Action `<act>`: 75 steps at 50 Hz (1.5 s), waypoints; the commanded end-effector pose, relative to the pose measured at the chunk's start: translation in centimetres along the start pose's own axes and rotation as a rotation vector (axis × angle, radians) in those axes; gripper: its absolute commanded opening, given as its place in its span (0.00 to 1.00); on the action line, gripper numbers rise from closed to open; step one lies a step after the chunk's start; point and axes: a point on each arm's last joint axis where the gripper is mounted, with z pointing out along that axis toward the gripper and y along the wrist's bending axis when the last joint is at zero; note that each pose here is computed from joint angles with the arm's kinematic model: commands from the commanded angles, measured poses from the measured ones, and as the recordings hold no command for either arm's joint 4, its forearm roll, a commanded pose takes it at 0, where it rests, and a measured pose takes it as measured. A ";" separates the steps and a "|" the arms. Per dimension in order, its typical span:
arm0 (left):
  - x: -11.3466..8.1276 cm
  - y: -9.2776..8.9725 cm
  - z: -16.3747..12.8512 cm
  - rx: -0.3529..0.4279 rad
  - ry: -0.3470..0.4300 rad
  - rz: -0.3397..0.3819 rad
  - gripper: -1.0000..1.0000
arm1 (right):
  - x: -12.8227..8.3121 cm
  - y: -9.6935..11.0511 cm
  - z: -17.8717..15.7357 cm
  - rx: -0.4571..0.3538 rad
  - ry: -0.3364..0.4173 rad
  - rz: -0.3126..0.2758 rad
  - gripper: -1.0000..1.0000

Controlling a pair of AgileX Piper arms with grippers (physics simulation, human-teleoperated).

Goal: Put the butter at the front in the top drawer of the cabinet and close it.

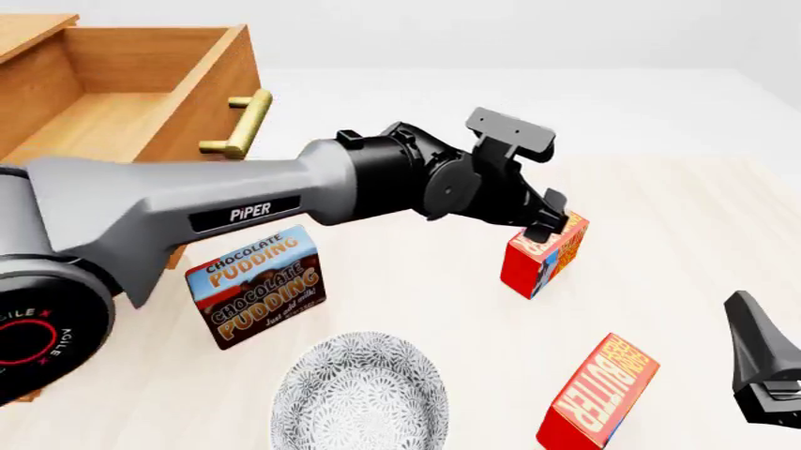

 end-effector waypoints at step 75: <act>5.3 -0.1 9.8 -0.002 0.091 -0.056 1.00 | 0.0 0.0 0.0 0.000 0.000 0.000 1.00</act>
